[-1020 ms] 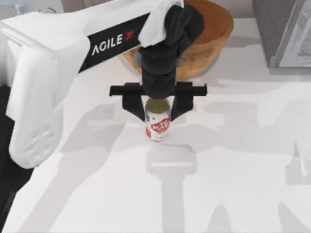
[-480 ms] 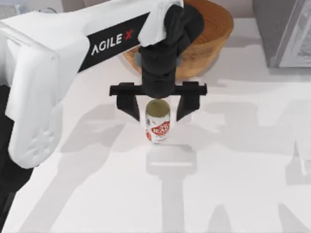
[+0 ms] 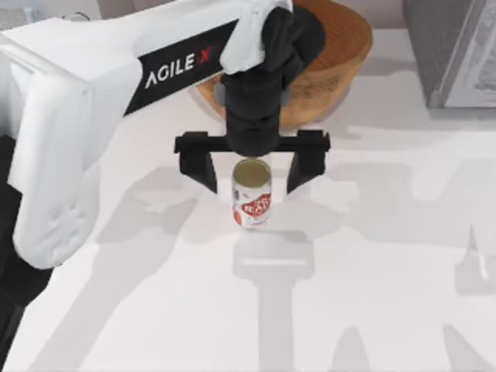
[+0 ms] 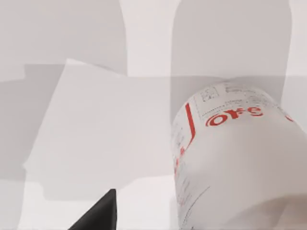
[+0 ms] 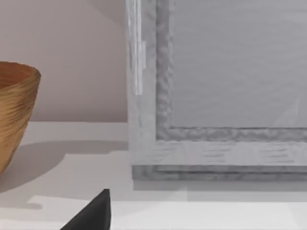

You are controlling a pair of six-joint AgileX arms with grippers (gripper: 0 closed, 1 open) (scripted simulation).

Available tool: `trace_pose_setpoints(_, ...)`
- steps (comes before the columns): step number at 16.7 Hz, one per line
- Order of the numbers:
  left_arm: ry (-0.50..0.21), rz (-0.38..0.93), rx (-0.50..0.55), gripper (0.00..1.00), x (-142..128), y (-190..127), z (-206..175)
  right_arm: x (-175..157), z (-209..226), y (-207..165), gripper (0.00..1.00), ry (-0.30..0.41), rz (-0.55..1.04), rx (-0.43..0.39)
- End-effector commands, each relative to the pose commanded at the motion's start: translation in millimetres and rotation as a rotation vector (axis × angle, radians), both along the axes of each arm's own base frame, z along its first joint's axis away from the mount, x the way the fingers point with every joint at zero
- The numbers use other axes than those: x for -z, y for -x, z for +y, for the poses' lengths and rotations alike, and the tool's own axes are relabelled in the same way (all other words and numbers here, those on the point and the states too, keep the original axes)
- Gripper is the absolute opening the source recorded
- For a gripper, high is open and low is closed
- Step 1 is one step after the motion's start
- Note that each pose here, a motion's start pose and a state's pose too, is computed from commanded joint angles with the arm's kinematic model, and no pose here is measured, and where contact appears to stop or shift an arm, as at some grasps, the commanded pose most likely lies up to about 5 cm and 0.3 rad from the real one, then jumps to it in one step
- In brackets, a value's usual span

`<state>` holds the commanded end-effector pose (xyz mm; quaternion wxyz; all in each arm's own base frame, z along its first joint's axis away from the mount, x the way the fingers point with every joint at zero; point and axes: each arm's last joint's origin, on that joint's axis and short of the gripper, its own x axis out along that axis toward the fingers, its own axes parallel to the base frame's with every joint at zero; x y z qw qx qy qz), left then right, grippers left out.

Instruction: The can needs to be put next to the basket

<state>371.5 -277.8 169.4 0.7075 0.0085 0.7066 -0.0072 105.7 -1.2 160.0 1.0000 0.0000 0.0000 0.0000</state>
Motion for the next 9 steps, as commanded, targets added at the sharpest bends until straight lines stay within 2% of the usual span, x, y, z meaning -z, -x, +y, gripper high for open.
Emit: trace_pose_setpoints(9, 0.0, 0.0, 0.0, 1.0, -40, 0, 0, 0, 0, 0, 1.0, 0.0, 0.0, 0.0)
